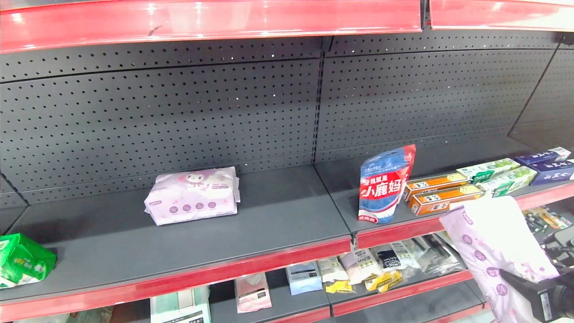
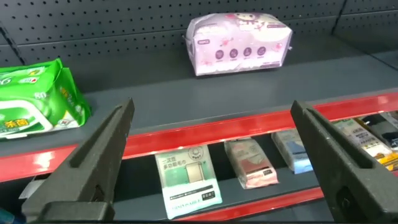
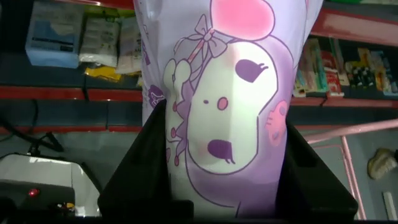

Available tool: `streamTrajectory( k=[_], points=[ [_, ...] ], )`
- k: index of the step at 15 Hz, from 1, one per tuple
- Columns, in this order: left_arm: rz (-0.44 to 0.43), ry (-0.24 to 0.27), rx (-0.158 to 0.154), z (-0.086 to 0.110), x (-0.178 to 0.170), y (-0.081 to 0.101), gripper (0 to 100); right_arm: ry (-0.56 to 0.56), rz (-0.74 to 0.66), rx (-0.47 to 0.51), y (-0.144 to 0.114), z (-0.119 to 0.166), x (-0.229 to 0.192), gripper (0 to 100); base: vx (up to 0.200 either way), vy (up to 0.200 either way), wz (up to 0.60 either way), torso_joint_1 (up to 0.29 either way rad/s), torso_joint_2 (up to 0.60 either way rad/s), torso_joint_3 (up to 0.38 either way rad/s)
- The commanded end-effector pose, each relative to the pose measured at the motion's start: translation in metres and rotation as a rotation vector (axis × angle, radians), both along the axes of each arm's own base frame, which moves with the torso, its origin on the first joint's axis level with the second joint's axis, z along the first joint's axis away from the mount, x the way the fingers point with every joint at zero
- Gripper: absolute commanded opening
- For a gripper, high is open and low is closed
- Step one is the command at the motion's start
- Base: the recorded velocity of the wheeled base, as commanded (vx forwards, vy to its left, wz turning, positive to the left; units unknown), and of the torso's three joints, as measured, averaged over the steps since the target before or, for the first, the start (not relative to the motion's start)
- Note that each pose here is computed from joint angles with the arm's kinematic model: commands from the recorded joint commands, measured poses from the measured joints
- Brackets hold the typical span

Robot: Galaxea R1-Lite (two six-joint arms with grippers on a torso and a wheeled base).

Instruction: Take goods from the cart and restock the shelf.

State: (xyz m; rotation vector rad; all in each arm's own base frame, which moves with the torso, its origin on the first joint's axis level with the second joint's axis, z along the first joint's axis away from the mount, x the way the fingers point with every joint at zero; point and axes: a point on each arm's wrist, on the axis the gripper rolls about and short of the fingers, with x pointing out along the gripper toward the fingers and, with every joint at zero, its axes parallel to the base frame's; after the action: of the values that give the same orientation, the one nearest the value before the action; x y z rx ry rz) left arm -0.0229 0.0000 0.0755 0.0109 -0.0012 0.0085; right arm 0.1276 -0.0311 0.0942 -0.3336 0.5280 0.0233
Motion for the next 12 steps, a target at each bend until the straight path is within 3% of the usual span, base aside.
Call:
streamTrajectory(
  k=[1,5,7,10,12],
  points=[
    [0.001,0.001,0.001,0.0,0.0,0.0,100,-0.029,-0.015,0.026,0.0,0.001,-0.009,0,0.0,0.0,0.0,0.0,0.0,0.0],
    [-0.002,0.011,0.003,0.001,0.001,0.0,100,-0.085,0.092,0.159,0.009,0.006,-0.016,0,0.0,0.0,0.0,0.0,0.0,0.0],
    [-0.018,0.06,0.024,0.002,0.004,0.0,100,-0.092,0.164,0.248,0.016,0.007,-0.016,0,0.0,0.0,0.0,0.0,0.0,0.0],
    [-0.072,0.09,0.06,0.003,0.007,0.0,100,-0.125,0.2,0.261,0.021,0.013,-0.017,0,0.0,0.0,0.0,0.0,0.0,0.0],
    [-0.071,0.101,0.061,0.003,0.008,0.0,100,-0.152,0.208,0.258,0.021,0.017,-0.018,0,0.0,0.0,0.0,0.0,0.0,0.0]
  ],
)
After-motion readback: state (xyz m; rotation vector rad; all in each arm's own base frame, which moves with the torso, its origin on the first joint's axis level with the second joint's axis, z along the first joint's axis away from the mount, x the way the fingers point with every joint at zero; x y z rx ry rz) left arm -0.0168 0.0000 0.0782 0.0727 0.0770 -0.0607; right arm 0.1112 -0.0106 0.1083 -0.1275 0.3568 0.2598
